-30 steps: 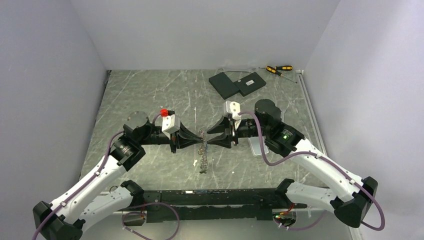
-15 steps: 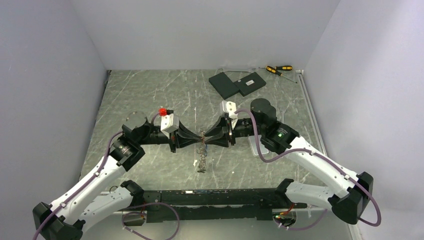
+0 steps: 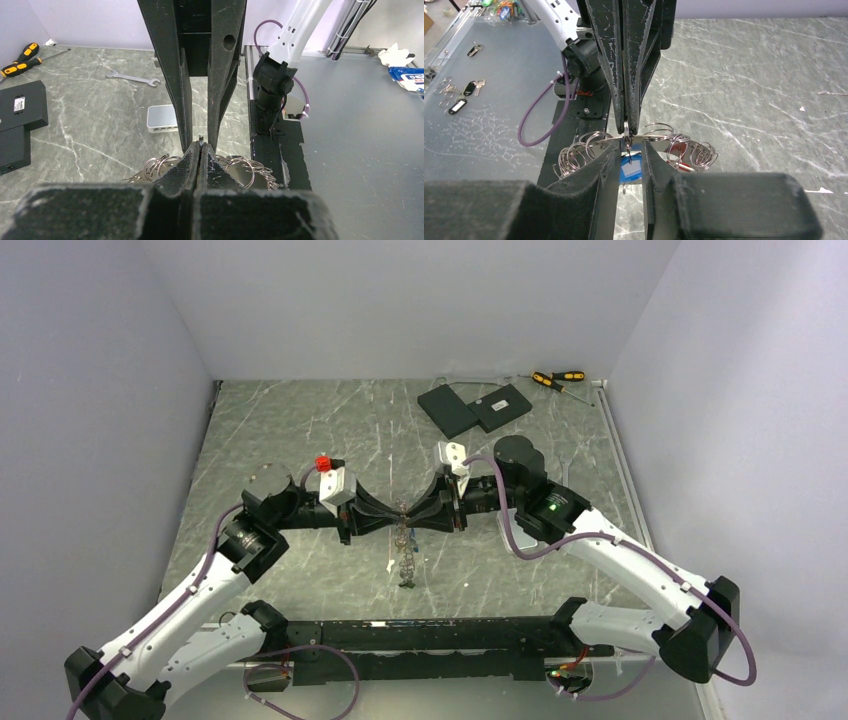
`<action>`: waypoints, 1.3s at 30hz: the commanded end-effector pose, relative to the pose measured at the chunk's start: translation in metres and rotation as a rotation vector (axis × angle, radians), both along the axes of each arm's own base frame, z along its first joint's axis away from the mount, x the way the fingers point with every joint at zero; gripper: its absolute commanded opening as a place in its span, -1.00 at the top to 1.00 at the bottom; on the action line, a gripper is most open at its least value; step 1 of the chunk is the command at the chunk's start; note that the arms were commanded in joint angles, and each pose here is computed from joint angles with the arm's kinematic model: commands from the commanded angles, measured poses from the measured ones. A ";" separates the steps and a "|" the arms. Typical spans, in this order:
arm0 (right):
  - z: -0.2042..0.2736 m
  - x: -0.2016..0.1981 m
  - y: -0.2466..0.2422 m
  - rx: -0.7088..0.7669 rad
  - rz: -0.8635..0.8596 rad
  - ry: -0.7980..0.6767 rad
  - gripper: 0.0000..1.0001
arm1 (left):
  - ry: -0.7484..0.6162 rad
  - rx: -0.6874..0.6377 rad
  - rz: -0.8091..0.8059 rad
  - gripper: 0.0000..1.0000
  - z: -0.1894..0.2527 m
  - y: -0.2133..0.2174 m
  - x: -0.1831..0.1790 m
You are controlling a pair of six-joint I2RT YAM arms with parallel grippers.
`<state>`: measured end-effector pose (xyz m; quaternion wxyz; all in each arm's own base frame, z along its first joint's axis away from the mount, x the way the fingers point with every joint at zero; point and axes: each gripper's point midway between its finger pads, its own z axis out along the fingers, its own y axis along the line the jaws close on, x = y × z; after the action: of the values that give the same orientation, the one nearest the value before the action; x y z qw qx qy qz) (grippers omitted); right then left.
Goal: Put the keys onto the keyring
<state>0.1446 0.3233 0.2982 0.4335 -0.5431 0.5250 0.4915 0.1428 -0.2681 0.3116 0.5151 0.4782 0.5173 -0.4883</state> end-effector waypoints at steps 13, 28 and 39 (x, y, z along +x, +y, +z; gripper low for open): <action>0.022 -0.003 0.001 0.081 0.017 -0.067 1.00 | -0.068 -0.051 0.013 1.00 0.019 0.002 0.002; 0.010 0.000 -0.013 -0.040 -0.025 -0.087 1.00 | -0.025 -0.005 -0.029 0.15 0.008 -0.003 0.001; 0.006 0.007 -0.020 -0.152 -0.068 -0.082 1.00 | -0.005 0.051 -0.022 0.21 -0.005 -0.006 0.010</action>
<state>0.1483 0.3026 0.2772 0.3991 -0.5628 0.5843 0.4272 0.1520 -0.2729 0.2902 0.4869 0.4867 0.5419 -0.4821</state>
